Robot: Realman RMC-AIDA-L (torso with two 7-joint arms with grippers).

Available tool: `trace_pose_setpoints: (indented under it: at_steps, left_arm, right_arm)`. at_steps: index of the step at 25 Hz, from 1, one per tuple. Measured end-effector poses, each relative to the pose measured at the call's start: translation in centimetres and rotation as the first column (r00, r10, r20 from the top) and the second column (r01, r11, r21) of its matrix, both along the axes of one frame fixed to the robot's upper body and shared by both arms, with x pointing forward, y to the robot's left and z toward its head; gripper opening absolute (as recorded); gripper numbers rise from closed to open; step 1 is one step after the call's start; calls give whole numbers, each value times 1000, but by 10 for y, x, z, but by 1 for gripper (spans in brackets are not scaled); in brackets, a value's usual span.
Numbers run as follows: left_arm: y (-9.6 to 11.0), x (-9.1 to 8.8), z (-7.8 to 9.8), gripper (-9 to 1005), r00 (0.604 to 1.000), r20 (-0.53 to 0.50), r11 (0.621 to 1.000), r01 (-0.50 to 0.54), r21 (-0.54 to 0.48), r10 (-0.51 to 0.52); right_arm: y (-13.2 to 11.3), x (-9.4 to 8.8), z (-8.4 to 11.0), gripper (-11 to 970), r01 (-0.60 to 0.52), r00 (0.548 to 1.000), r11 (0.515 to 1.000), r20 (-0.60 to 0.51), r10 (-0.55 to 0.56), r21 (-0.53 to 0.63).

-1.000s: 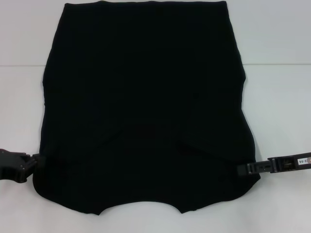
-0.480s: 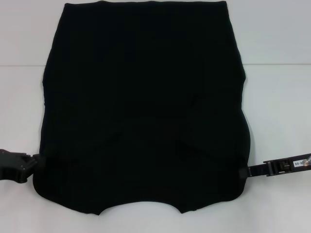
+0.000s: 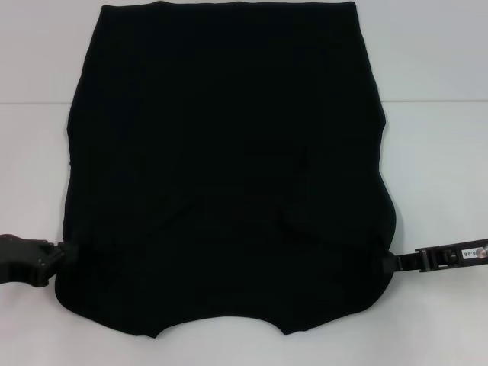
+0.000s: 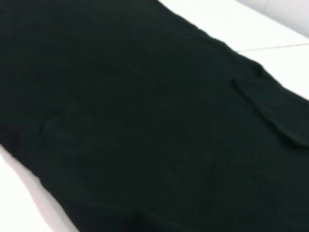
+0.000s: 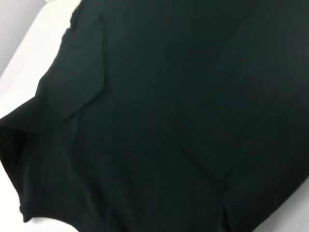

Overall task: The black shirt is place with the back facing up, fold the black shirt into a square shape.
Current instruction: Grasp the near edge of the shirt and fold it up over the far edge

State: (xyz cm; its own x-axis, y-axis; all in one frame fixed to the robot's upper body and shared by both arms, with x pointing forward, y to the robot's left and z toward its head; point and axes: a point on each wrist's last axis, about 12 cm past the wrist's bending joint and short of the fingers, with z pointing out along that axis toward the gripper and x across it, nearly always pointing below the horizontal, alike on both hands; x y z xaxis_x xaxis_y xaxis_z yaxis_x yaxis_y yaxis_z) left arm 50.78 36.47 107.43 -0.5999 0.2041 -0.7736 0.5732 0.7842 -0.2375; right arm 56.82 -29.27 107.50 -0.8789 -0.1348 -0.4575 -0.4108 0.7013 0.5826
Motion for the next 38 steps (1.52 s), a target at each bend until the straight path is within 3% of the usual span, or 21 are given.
trace_pose_setpoints:
  at_steps: [4,11,21,31,34,38]
  left_arm:
    - [-4,0,3,21,1000,-6,998,1,-55,-2]
    - [-3,-14,4,21,999,-29,986,-31,-163,27]
    - [-1,-50,3,20,997,-64,955,25,-296,-46]
    - [-8,-90,-1,22,979,-125,911,97,-401,-159]
    - [-9,-92,-2,23,979,-126,906,95,-413,-160]
    - [-9,-79,4,24,982,-98,902,105,-419,-160]
  right_arm:
    - [-4,-3,-1,63,-1,1000,1000,20,0,17]
    - [-33,-25,-3,62,4,998,998,61,-8,58]
    - [-80,-74,-4,63,-63,993,995,104,55,81]
    - [-115,-134,-13,62,-32,994,994,110,20,109]
    - [-120,-143,-13,62,-13,992,992,123,-2,122]
    - [-123,-134,-6,63,14,983,991,177,-38,136]
